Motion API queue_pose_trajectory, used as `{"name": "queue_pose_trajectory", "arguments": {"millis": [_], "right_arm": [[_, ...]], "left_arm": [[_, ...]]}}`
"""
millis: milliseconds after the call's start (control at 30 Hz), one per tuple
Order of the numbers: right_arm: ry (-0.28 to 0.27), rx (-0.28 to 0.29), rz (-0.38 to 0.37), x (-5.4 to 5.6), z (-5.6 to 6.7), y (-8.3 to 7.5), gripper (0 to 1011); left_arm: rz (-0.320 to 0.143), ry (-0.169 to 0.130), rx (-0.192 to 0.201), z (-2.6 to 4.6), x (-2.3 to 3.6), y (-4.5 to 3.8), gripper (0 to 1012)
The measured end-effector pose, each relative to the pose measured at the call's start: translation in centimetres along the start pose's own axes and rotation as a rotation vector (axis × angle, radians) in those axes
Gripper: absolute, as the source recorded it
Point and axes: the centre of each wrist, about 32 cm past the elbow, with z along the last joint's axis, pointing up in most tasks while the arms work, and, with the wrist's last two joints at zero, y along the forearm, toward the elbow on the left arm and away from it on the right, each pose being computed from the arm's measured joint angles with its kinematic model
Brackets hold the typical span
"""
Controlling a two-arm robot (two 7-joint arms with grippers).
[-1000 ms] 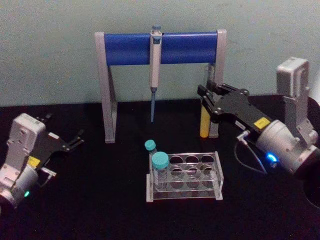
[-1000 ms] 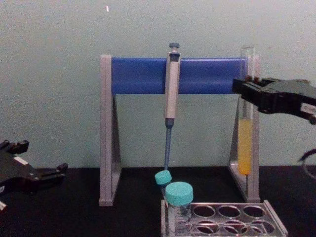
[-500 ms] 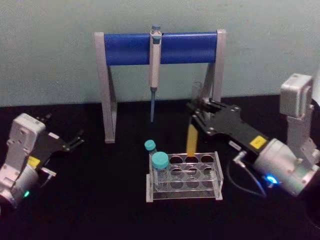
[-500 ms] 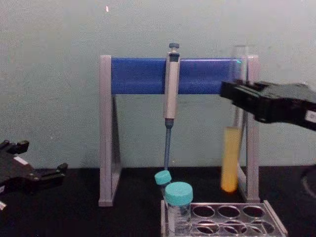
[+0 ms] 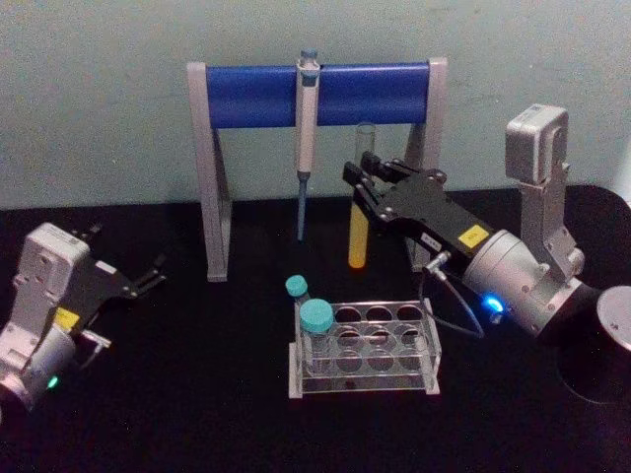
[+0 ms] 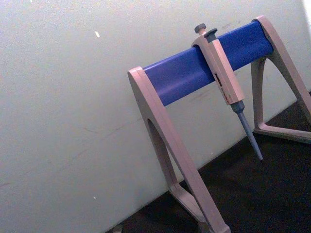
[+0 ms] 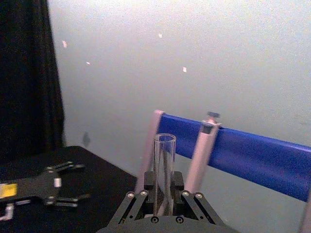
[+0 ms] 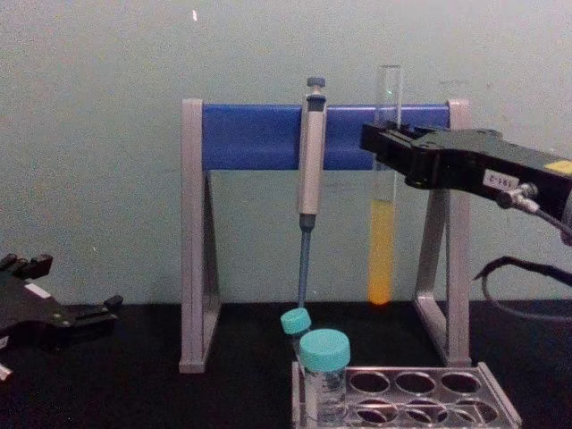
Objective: Pick up the test tube from the test tube rack, shake it, then place it back into the test tube rack.
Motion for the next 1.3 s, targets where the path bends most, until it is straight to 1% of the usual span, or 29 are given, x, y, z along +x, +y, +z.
{"name": "queue_pose_trajectory", "arguments": {"millis": [67, 133, 267, 667, 1000, 1133, 1300], "right_arm": [[-0.001, -0.001, -0.007, 0.1, 0.0, 0.0, 222], [-0.005, -0.005, -0.029, 0.6, -0.1, -0.1, 222], [-0.009, -0.009, -0.040, 0.9, -0.2, -0.2, 222], [-0.016, -0.011, -0.041, 0.9, -0.2, -0.3, 222], [-0.022, 0.000, -0.014, 0.5, 0.2, -1.1, 222], [-0.019, 0.015, 0.014, 0.1, 0.5, -1.8, 222], [-0.012, 0.031, 0.060, -0.4, 0.5, -2.7, 222]], "left_arm": [[0.000, 0.000, 0.000, 0.00, 0.00, 0.00, 1001], [0.000, 0.000, 0.000, 0.00, 0.00, 0.00, 1001], [0.000, 0.000, 0.000, 0.00, 0.00, 0.00, 1001], [0.000, 0.000, 0.000, 0.00, 0.00, 0.00, 1001], [0.000, 0.000, 0.000, 0.00, 0.00, 0.00, 1001], [0.000, 0.000, 0.000, 0.00, 0.00, 0.00, 1001], [0.000, 0.000, 0.000, 0.00, 0.00, 0.00, 1001]]}}
